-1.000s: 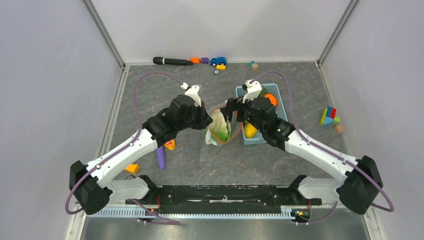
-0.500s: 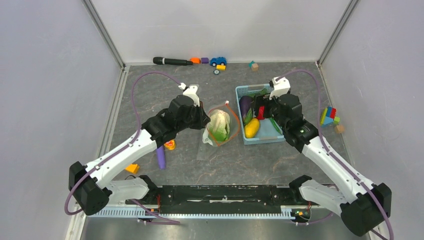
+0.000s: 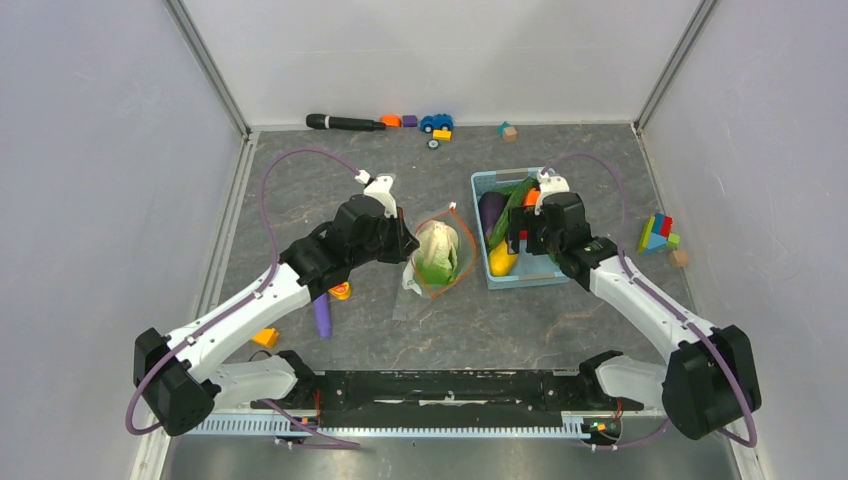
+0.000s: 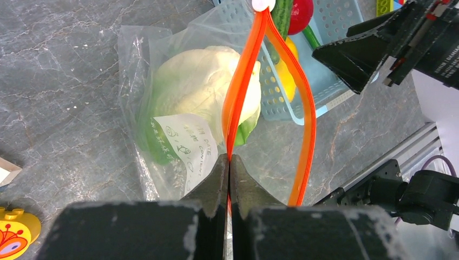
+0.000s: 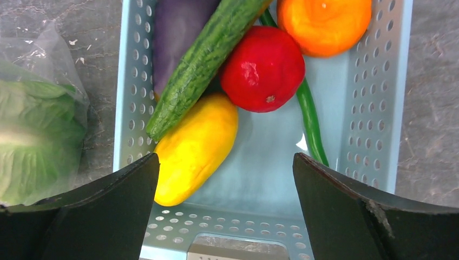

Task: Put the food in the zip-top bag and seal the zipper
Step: Pick up the fake fruit from the bin.

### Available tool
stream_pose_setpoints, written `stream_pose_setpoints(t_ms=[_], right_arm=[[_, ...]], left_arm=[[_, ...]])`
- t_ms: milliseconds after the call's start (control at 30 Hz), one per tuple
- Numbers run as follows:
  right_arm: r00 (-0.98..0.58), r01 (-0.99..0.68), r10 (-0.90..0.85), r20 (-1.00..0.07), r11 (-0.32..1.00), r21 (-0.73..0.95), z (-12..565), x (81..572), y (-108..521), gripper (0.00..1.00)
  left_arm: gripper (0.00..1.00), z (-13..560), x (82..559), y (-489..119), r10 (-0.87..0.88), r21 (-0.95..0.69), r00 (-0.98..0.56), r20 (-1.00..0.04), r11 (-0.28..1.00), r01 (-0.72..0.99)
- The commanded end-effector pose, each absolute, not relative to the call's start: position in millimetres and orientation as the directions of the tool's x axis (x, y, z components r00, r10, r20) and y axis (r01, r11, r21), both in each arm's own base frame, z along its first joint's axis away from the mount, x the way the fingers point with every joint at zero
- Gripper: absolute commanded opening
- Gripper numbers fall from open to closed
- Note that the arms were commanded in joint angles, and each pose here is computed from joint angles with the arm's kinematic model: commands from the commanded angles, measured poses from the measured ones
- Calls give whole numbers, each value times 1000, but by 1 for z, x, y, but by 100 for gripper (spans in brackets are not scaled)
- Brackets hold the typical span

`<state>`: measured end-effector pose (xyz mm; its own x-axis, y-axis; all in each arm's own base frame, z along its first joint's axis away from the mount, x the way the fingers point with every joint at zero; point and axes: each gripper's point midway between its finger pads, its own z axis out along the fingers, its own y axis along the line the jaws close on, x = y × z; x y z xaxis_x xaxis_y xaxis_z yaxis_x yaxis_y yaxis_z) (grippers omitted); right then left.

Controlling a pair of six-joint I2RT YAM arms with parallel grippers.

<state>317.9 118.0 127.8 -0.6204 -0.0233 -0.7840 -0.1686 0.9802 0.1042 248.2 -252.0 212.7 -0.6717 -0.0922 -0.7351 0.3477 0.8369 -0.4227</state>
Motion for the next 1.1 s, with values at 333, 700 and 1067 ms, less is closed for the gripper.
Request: stream_pose_setpoints(t_ms=[333, 700, 1067], right_arm=[[-671, -182, 33, -741, 961, 207, 88, 318, 136, 99], [-709, -110, 118, -695, 955, 275, 62, 327, 145, 91], [-712, -46, 171, -681, 956, 289, 48, 329, 142, 81]], left_arm=[[2, 223, 245, -257, -100, -443, -654, -750, 810, 385], [2, 222, 246, -262, -94, -452, -660, -746, 799, 396], [2, 230, 247, -264, -97, -455, -648, -755, 790, 411]])
